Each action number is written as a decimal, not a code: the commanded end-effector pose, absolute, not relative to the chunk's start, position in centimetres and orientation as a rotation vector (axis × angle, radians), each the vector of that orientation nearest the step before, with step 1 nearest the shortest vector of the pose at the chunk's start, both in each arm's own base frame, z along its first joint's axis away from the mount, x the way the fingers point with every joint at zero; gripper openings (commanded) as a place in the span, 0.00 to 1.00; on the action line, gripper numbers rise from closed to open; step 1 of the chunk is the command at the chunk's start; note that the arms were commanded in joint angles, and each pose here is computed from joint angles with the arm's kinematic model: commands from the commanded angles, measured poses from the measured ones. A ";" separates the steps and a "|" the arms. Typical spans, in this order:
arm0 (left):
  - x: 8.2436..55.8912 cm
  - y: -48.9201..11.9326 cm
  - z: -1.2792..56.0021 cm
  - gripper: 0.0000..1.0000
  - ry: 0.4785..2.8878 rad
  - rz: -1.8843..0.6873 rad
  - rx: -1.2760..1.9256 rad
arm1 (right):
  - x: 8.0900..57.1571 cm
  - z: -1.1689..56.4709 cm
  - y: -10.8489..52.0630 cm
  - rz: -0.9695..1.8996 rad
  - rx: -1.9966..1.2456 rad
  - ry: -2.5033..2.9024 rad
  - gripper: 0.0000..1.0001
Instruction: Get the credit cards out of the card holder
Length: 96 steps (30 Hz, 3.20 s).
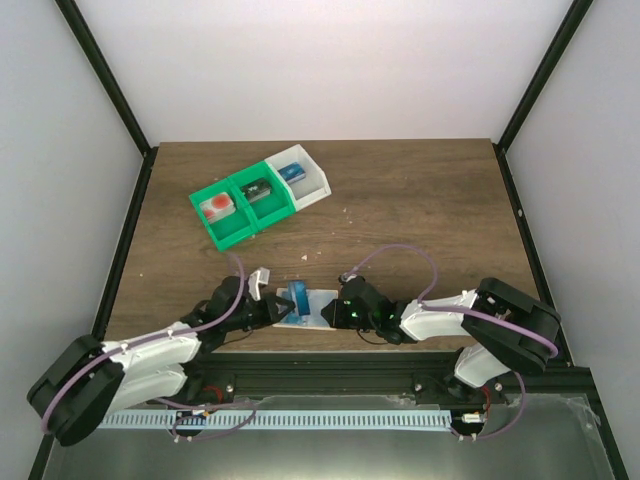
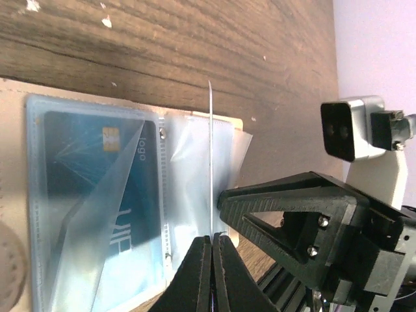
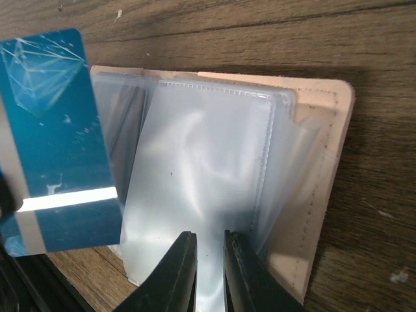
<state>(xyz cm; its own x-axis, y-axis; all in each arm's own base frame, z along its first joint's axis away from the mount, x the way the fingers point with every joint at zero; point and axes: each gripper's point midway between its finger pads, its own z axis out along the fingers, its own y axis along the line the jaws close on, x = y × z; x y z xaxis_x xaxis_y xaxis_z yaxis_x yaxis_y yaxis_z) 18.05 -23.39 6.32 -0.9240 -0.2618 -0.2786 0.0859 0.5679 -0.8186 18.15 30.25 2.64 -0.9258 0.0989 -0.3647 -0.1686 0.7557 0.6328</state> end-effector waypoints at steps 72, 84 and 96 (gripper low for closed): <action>14.1 -25.1 19.0 0.46 2.066 -1.712 0.218 | 13.6 25.8 30.3 1.534 -0.460 1.876 0.00; 16.1 -22.8 25.1 0.65 2.052 -1.707 -0.186 | 17.3 24.6 28.5 0.740 -0.848 1.339 0.01; 15.5 -23.7 24.7 0.60 2.112 -1.874 -0.334 | 18.9 25.6 31.2 0.195 -1.091 0.951 0.00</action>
